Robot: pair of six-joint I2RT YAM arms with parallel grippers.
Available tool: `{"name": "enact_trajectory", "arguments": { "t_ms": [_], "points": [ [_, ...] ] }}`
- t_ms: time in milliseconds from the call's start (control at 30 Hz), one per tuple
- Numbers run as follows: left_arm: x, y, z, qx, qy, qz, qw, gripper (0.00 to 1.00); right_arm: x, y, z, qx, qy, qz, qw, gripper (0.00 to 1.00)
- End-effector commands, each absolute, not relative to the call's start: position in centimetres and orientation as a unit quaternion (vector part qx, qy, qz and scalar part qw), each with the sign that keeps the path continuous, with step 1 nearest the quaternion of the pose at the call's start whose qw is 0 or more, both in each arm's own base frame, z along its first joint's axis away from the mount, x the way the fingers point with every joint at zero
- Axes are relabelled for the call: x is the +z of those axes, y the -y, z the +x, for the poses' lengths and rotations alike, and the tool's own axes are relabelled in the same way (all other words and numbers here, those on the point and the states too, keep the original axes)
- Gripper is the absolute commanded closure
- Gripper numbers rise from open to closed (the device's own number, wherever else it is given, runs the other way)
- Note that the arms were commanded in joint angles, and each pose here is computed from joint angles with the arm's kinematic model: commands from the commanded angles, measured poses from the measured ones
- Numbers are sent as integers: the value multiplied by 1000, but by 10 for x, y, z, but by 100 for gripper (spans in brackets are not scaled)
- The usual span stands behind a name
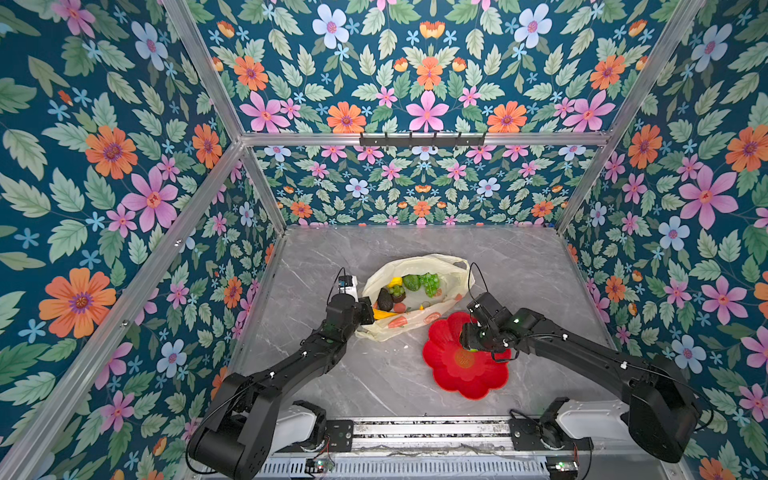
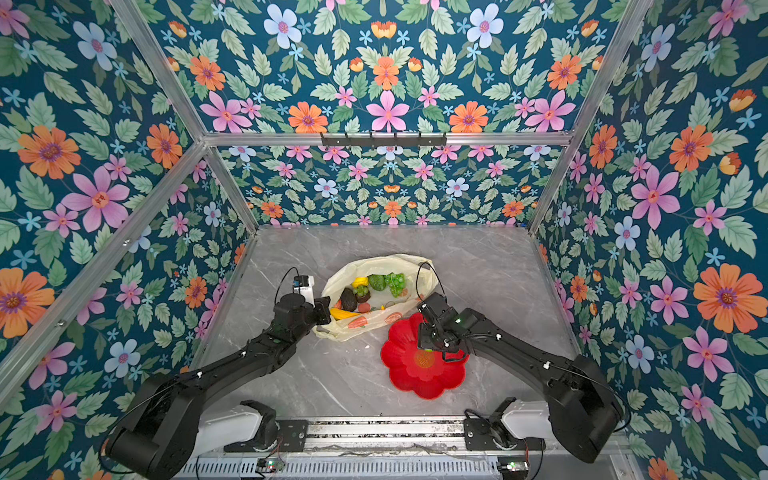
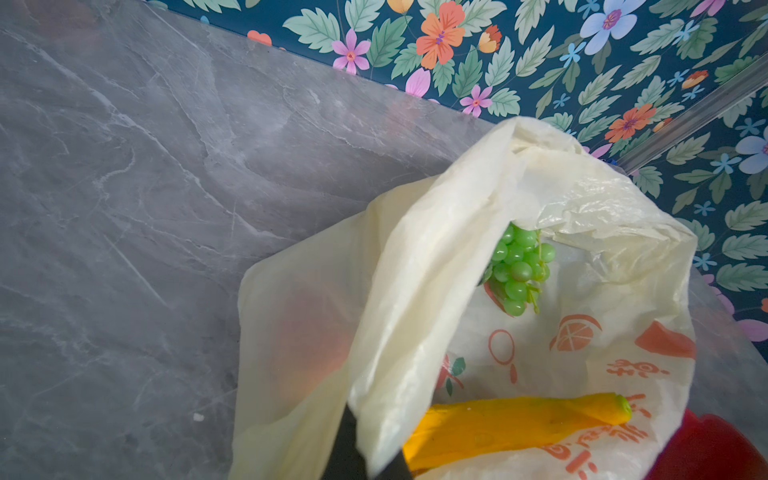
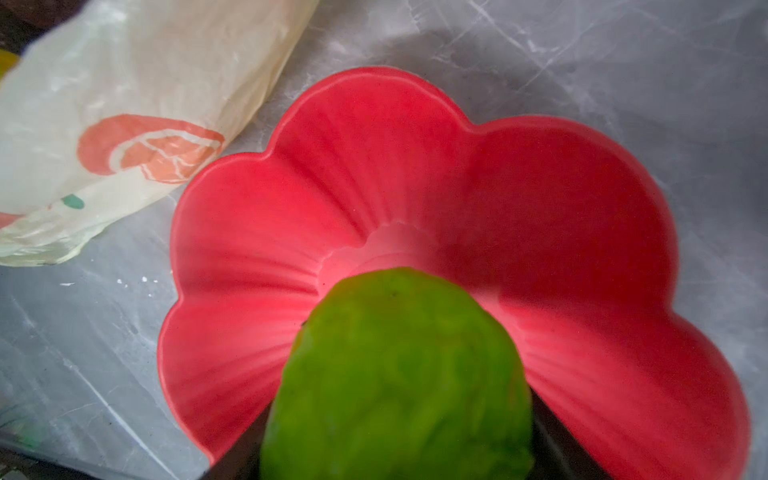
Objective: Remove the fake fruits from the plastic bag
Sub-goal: 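Carry the custard apple with the right gripper over the red bowl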
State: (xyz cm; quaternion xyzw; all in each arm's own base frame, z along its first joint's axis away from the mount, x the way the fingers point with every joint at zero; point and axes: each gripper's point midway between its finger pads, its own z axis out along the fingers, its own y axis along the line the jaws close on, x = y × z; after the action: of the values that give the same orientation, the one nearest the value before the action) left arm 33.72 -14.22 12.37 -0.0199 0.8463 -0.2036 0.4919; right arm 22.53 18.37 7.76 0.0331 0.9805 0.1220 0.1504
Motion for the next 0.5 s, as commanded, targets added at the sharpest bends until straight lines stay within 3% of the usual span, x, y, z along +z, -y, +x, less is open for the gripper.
{"name": "enact_trajectory", "arguments": {
  "t_ms": [0, 467],
  "points": [
    [126, 141, 339, -199, -842, -18, 500, 100, 73, -191, 233, 133, -978, 42, 157, 38],
    [126, 141, 339, -197, -843, -19, 500, 100, 32, -165, 227, 70, -989, 61, 118, 38]
  ]
}}
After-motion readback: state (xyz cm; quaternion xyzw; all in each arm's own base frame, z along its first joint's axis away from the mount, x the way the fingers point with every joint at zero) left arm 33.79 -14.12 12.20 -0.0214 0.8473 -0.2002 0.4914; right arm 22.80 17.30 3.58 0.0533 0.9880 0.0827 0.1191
